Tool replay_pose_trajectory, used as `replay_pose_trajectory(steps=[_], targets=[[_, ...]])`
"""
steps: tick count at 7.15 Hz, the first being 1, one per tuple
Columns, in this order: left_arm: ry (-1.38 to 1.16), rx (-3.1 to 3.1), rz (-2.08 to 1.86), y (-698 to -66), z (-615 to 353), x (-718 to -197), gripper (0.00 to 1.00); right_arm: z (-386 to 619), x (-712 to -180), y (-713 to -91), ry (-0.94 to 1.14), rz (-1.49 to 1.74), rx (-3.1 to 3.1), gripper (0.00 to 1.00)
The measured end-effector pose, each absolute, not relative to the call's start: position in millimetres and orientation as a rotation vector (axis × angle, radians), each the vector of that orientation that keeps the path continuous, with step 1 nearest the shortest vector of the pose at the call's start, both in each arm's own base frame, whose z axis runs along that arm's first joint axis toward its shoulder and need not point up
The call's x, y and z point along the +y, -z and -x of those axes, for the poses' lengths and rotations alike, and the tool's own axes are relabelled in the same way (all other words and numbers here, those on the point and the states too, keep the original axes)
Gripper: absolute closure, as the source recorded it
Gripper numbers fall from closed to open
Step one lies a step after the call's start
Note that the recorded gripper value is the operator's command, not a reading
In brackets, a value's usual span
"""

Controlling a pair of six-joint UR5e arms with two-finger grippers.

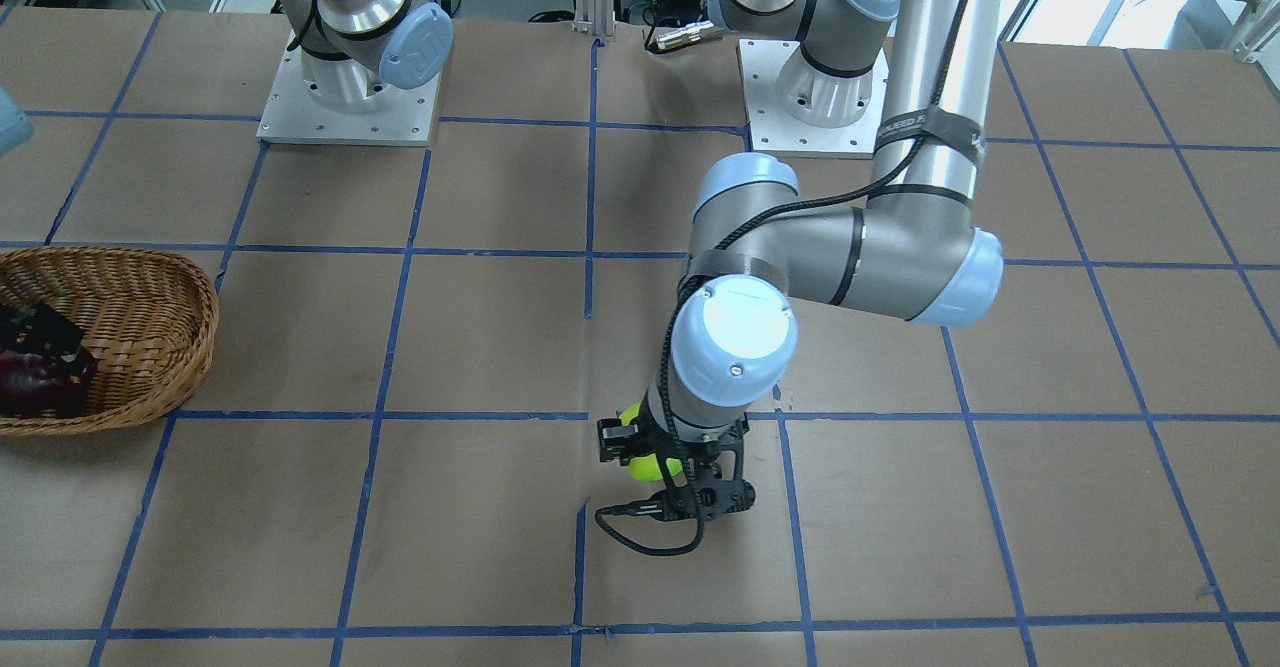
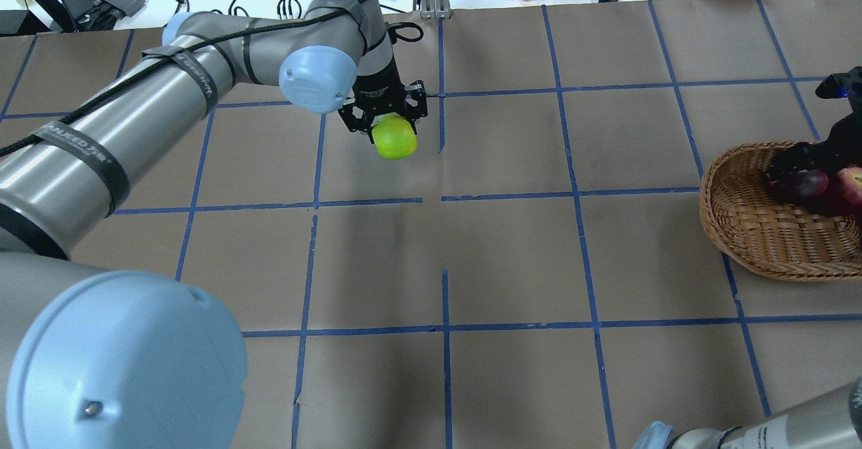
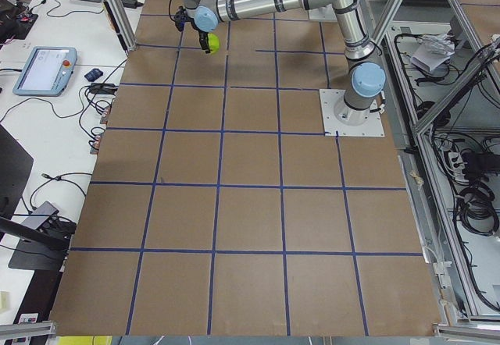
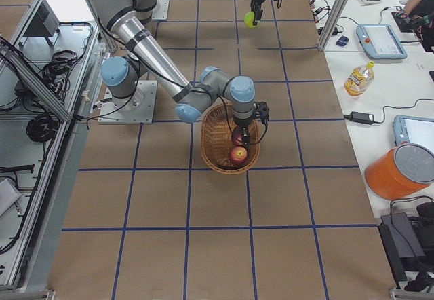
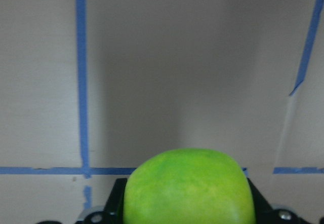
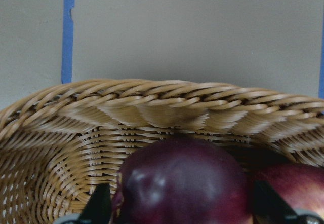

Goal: Put all apples into basket
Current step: 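Set green apple at center with left gripper while right gripper withdraws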

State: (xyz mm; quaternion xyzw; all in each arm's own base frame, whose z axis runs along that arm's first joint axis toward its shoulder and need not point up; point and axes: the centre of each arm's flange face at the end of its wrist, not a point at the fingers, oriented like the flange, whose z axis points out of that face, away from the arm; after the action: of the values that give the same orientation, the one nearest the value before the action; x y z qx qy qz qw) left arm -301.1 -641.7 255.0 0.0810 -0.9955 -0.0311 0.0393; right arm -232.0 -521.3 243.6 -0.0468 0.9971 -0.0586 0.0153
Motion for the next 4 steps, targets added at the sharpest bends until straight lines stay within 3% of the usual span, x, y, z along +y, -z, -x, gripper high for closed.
replay_pose_trajectory(steps=[1,2,3,4], targets=[[0.065,-3.045,-0.274,-239,326,-636,0.99,232,-520,-249,0.177,0.193,3.113,0.0],[0.052,-3.043,-0.289,-225,343,-630,0.5,225,-519,-261,0.164,0.228,3.131,0.0],[0.052,-3.049,-0.278,-216,357,-621,0.37,208,-520,-273,0.149,0.268,3.134,0.0],[0.051,-3.055,-0.254,-208,368,-610,0.32,182,-523,-284,0.138,0.312,3.128,0.0]])
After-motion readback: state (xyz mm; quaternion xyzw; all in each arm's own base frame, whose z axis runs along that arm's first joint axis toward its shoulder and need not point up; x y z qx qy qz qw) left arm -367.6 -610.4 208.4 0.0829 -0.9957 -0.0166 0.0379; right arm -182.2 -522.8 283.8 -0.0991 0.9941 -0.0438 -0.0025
